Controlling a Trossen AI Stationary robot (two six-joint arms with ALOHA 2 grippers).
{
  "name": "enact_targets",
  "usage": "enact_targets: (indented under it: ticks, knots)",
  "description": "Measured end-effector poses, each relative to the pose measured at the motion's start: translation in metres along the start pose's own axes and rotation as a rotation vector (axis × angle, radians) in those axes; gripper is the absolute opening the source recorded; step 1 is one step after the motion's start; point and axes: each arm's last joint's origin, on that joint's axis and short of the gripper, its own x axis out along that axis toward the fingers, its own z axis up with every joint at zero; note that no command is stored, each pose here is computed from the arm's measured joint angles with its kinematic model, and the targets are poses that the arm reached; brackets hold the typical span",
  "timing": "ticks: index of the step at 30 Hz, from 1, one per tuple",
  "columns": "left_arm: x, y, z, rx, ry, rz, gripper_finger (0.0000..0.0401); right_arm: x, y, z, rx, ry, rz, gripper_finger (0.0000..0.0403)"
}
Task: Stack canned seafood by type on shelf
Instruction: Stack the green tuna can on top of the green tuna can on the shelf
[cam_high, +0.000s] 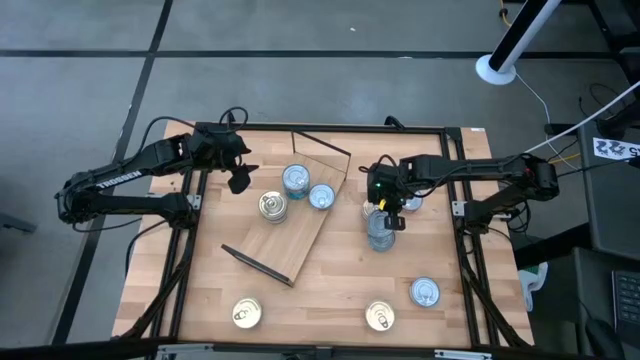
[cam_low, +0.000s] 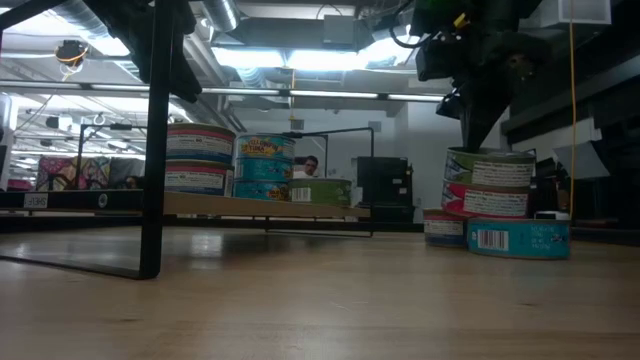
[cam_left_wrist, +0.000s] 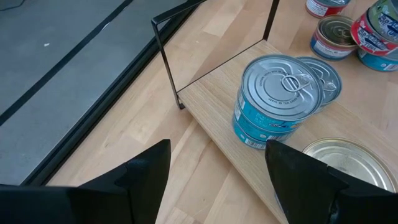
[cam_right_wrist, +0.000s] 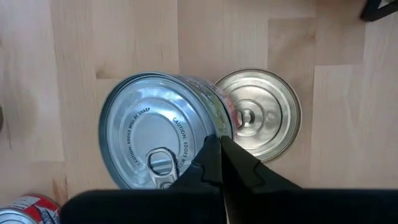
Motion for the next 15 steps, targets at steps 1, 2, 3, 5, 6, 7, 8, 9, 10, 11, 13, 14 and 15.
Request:
enact_targets:
  ticks: [1,2,3,5,6,7,8,9,10,11,13,14,15]
  knots:
    - [-0.0001,0.0,0.0,0.0,0.0,0.0,0.0258,-0.0001,0.0003,0.0001,0.0,-0.001,0.009,0.0]
    - [0.0,0.0,0.0,0.0,0.0,0.0,0.0258,-0.0001,0.0005,0.0001,0.0,-0.002,0.017,0.0]
    - [0.0,0.0,0.0,0.0,0.0,0.0,0.0258,-0.0001,0.0006,0.0,0.0,-0.001,0.021,0.0]
    - [-0.0001,0.0,0.0,0.0,0.0,0.0,0.0258,-0.0001,0.0007,-0.0002,0.0,0.001,0.021,0.0]
    - [0.0,0.0,0.0,0.0,0.0,0.0,0.0258,-0.0002,0.0007,-0.0004,0.0,0.003,0.022,0.0]
    - [0.0,0.0,0.0,0.0,0.0,0.0,0.0258,-0.0002,0.0007,-0.0005,0.0,0.004,0.022,0.0]
    - [-0.0001,0.0,0.0,0.0,0.0,0.0,0.0258,-0.0003,0.0007,-0.0005,0.0,0.004,0.021,0.0]
    - [0.0,0.0,0.0,0.0,0.0,0.0,0.0258,-0.0003,0.0007,-0.0005,0.0,0.004,0.021,0.0]
    - [0.0,0.0,0.0,0.0,0.0,0.0,0.0258,-0.0004,0.0007,-0.0005,0.0,0.004,0.021,0.0]
    - [0.0,0.0,0.0,0.0,0.0,0.0,0.0258,-0.0004,0.0007,-0.0005,0.0,0.004,0.021,0.0]
    - [0.0,0.0,0.0,0.0,0.0,0.0,0.0258,-0.0004,0.0007,-0.0005,0.0,0.004,0.021,0.0]
    - [0.0,0.0,0.0,0.0,0.0,0.0,0.0258,-0.0004,0.0007,-0.0005,-0.002,0.004,0.022,0.0]
    - [-0.0001,0.0,0.0,0.0,-0.001,0.0,0.0258,-0.0004,0.0007,-0.0005,-0.006,0.004,0.022,0.0]
